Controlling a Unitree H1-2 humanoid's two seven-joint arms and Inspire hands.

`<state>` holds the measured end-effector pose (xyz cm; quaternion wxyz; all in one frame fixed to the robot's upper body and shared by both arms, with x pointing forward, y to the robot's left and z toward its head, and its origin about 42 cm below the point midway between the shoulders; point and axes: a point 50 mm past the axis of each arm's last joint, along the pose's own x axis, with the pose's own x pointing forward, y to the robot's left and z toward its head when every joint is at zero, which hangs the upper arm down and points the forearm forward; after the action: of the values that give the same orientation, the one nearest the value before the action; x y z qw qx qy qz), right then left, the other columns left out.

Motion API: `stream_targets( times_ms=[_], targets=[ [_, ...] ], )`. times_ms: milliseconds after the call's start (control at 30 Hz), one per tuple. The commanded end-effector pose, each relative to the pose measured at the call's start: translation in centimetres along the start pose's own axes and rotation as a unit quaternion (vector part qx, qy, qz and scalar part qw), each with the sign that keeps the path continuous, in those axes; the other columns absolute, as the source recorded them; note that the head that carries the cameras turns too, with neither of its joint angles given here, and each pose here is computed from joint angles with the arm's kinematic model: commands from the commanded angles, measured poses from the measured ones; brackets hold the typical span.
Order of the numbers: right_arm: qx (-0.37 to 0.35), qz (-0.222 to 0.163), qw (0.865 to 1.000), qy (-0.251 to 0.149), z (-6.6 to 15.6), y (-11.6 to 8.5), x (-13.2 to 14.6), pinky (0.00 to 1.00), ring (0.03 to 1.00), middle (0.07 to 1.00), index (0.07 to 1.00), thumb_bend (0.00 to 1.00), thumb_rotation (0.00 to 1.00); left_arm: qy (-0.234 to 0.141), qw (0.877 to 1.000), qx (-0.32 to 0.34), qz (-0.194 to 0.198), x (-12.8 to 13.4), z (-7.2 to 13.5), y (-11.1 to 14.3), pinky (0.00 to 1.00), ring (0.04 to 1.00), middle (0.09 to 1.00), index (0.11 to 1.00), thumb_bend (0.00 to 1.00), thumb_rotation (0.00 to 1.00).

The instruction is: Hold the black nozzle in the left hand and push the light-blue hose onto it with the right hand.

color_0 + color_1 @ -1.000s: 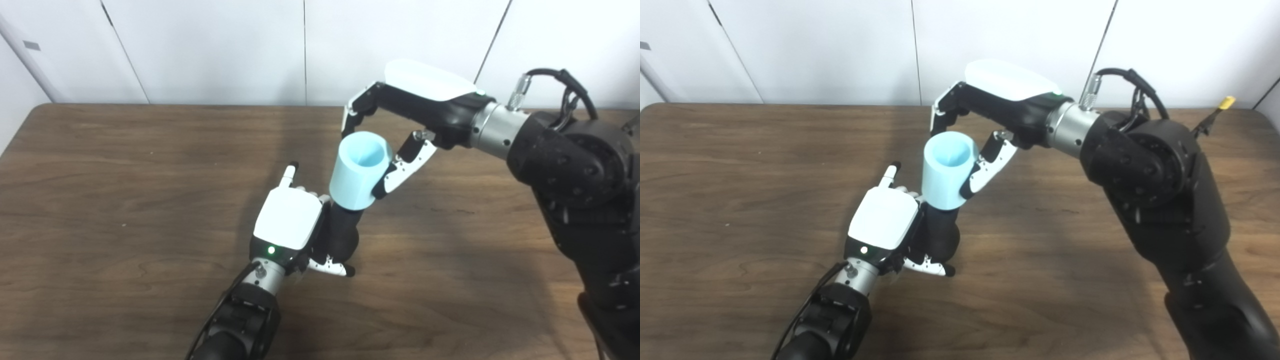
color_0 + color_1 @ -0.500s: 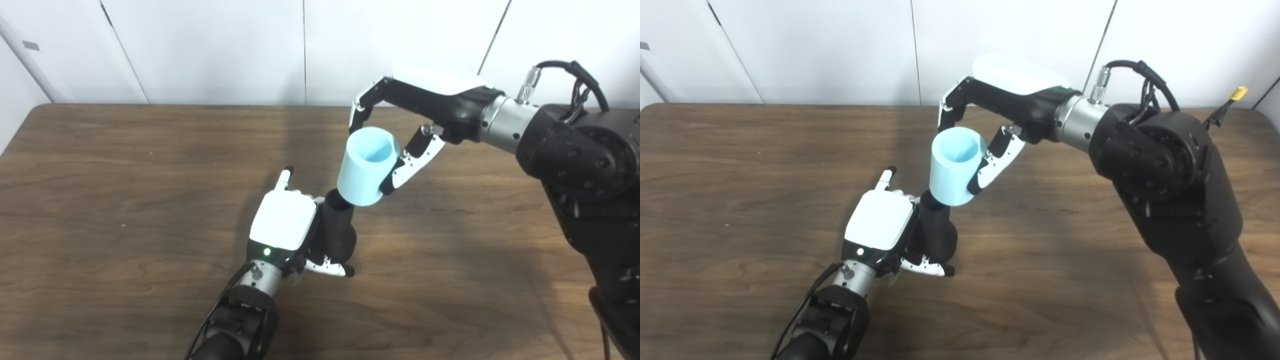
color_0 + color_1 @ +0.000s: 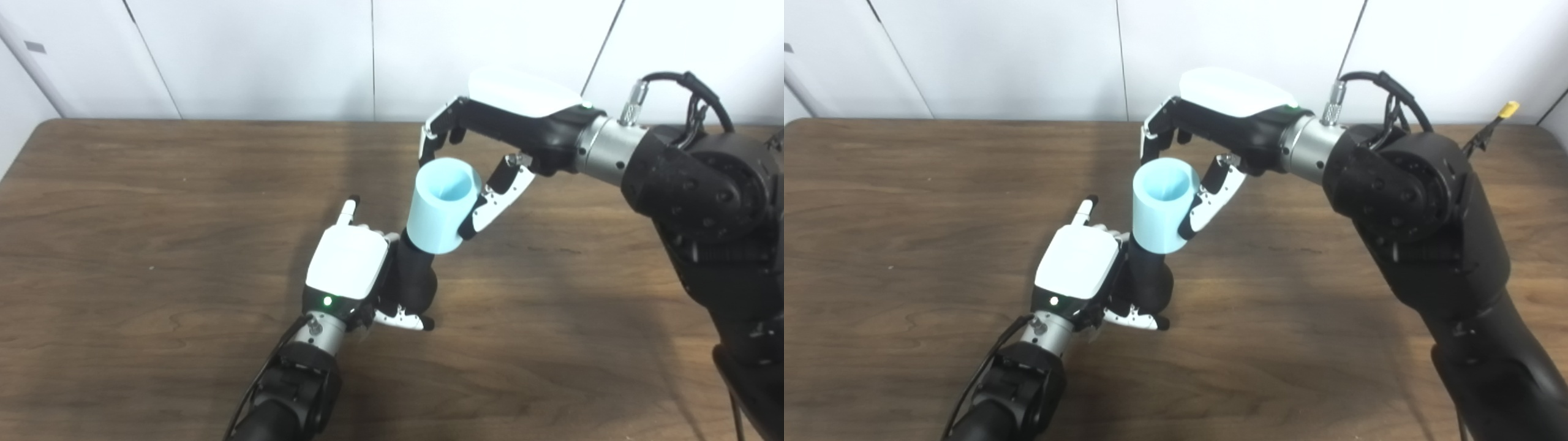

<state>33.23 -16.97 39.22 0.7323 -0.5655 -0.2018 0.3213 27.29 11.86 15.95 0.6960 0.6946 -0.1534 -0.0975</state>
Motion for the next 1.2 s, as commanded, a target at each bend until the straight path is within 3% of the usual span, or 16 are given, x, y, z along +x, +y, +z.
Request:
stream_targets(
  times_ms=[0, 800, 1167],
  targets=[
    [-0.014, -0.027, 1.000, 0.003, 0.3, -1.4, 0.2, 0.66, 0.717, 0.660, 0.480, 0.52, 0.13, -0.008, 1.000, 0.009, -0.022, -0.3, 0.4, -1.0, 1.00, 0.632, 0.514, 0.471, 0.52, 0.00],
    [-0.017, -0.019, 1.000, 0.005, -0.6, 0.4, 1.0, 0.64, 0.716, 0.664, 0.480, 0.52, 0.13, -0.006, 1.000, -0.003, -0.025, -0.3, 1.0, -0.8, 1.00, 0.622, 0.511, 0.472, 0.52, 0.00],
    [-0.022, -0.028, 0.999, 0.001, 0.2, -1.3, 0.9, 0.67, 0.720, 0.653, 0.480, 0.53, 0.14, -0.005, 1.000, -0.004, -0.025, -0.2, 1.1, -0.9, 1.00, 0.629, 0.518, 0.468, 0.52, 0.00]
  ],
)
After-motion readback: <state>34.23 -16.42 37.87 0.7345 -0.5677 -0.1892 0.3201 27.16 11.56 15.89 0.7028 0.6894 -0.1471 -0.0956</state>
